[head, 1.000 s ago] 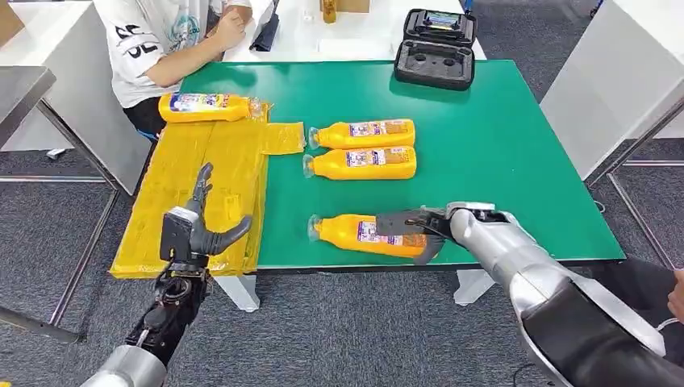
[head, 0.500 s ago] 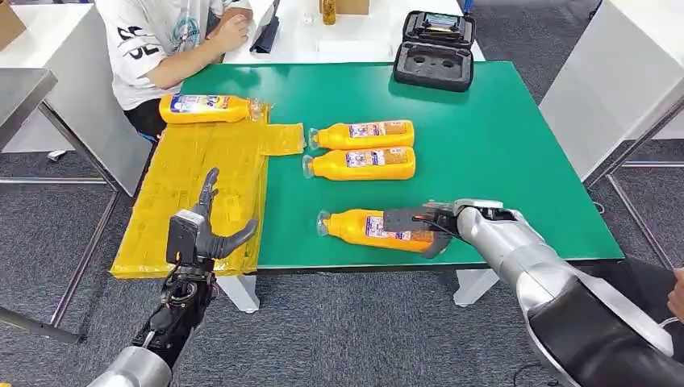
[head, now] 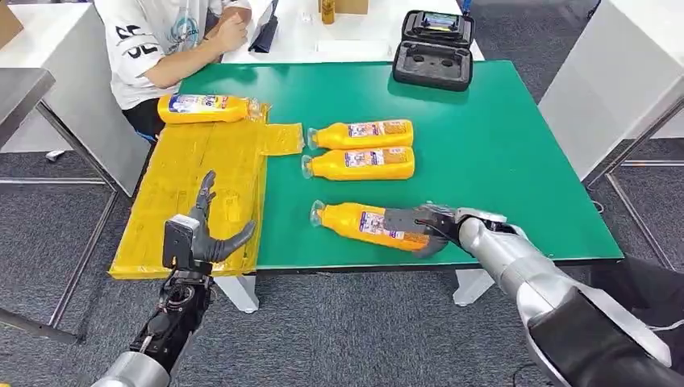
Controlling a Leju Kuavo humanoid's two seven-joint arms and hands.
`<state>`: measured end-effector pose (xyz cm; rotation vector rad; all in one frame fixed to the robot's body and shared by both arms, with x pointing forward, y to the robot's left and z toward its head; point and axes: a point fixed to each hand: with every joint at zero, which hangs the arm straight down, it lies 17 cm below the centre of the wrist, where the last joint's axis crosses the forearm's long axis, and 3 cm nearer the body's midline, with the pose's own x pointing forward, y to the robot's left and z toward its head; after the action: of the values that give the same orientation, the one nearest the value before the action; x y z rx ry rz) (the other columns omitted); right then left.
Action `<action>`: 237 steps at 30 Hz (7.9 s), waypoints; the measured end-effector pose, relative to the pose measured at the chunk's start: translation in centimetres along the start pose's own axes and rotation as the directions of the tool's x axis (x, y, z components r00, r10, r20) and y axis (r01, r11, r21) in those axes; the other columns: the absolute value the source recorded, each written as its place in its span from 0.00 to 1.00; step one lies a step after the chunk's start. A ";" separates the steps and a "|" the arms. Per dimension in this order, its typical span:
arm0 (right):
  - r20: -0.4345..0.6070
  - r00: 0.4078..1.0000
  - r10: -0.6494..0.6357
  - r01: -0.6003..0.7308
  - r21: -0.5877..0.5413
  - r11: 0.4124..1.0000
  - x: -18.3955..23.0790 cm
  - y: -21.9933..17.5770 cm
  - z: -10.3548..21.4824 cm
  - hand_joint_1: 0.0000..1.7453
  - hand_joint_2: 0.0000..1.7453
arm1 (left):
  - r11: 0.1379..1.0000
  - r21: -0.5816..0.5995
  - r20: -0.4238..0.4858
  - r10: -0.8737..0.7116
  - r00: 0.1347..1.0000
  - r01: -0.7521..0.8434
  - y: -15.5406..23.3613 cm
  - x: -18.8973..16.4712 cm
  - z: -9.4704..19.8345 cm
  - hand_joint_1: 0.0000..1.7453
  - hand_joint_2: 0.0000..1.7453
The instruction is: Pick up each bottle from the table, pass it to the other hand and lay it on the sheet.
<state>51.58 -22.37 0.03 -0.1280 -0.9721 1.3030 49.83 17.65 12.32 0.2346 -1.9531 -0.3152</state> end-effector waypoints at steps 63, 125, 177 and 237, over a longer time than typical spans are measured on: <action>0.797 0.395 -0.456 0.494 0.234 0.837 26.6 10.2 4.5 0.88 1.00 | 0.663 -0.306 0.028 0.724 0.689 -0.684 -3.2 11.8 5.6 0.00 1.00; 0.698 0.484 -0.527 0.439 0.328 0.837 23.7 14.7 3.0 0.80 1.00 | 0.666 -0.540 -0.126 0.539 0.833 -0.514 -11.3 9.8 6.0 1.00 1.00; 0.799 0.344 -0.493 0.546 0.257 0.797 23.3 10.0 6.2 0.00 0.00 | 0.908 -0.295 -0.016 0.307 0.952 -0.298 -0.3 4.8 -1.3 1.00 1.00; 0.826 0.289 -0.483 0.619 0.224 0.753 20.7 5.9 7.8 0.00 0.00 | 0.250 -0.605 0.206 -0.868 0.451 0.756 10.0 -9.6 -4.3 1.00 1.00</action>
<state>40.92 -6.29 12.30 0.8082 -1.7661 0.5399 57.38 29.53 8.89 0.8252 -1.2438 -1.5928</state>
